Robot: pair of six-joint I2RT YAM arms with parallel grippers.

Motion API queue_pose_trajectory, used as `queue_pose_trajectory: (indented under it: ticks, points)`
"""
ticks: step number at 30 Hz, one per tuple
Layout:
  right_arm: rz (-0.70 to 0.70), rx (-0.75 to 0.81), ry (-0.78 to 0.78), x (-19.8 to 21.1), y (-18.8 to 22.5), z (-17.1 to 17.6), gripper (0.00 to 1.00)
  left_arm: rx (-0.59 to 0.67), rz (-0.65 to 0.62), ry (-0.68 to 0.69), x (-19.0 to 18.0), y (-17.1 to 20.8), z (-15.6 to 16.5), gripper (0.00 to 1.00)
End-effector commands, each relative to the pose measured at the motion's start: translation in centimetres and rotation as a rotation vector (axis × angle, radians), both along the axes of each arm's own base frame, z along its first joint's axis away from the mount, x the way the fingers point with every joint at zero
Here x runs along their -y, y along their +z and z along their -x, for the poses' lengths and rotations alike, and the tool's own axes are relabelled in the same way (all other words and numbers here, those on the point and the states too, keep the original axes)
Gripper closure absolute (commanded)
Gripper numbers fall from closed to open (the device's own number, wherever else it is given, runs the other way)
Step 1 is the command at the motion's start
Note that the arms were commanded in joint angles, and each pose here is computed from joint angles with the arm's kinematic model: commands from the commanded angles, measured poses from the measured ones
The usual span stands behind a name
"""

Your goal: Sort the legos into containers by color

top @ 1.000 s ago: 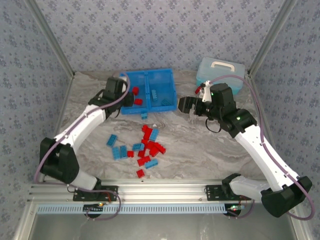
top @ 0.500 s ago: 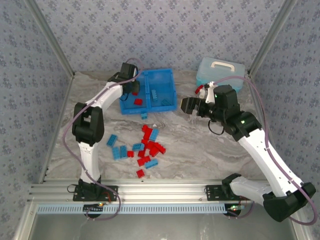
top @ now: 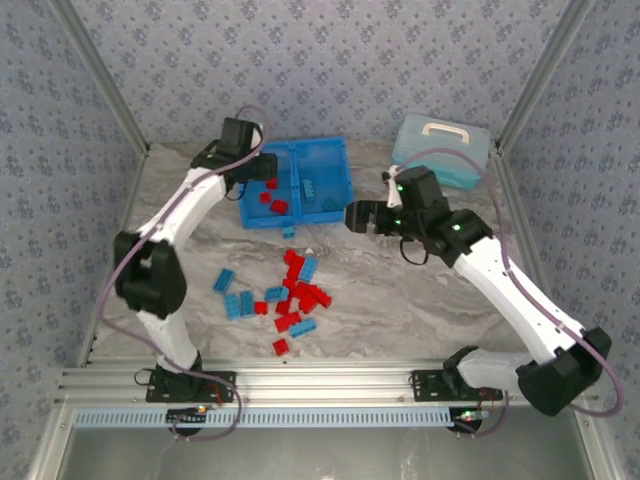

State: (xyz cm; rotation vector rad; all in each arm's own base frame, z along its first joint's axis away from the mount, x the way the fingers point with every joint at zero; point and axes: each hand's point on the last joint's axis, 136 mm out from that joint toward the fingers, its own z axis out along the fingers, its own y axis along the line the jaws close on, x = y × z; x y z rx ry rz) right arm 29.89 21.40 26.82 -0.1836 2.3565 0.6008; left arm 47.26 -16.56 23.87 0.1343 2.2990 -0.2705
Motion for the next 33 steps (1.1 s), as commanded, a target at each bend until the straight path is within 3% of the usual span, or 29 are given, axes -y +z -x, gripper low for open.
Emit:
queue_pose_trajectory:
  ticks: [1, 6, 11, 15, 19, 30, 33]
  points:
    - [0.152, -0.056, 0.028, -1.2, -2.6, 0.3, 0.00, 0.070, 0.056, -0.113, 0.3, 4.4, 5.5, 0.47]
    - [0.278, -0.150, 0.144, -6.4, -8.5, 1.0, 0.04, 0.056, 0.037, -0.274, -0.1, 2.7, 13.4, 0.39]
    - [0.345, -0.218, 0.187, -9.3, -13.2, -0.1, 0.07, 0.078, -0.029, -0.261, -2.8, 1.2, 18.0, 0.19]
    - [0.356, -0.269, 0.189, -10.7, -15.9, -1.0, 0.12, 0.126, -0.094, -0.232, -4.3, 1.1, 18.6, 0.09]
    - [0.357, -0.327, 0.190, -11.6, -18.7, -1.2, 0.15, 0.136, -0.095, -0.248, -4.1, 1.8, 18.2, 0.06]
    - [0.376, -0.418, 0.176, -12.0, -23.5, -0.5, 0.17, 0.129, -0.087, -0.242, -4.5, 1.5, 18.4, 0.03]
    - [0.415, -0.443, 0.140, -10.9, -24.9, -0.4, 0.25, 0.125, -0.091, -0.242, -4.6, 1.3, 18.4, 0.03]
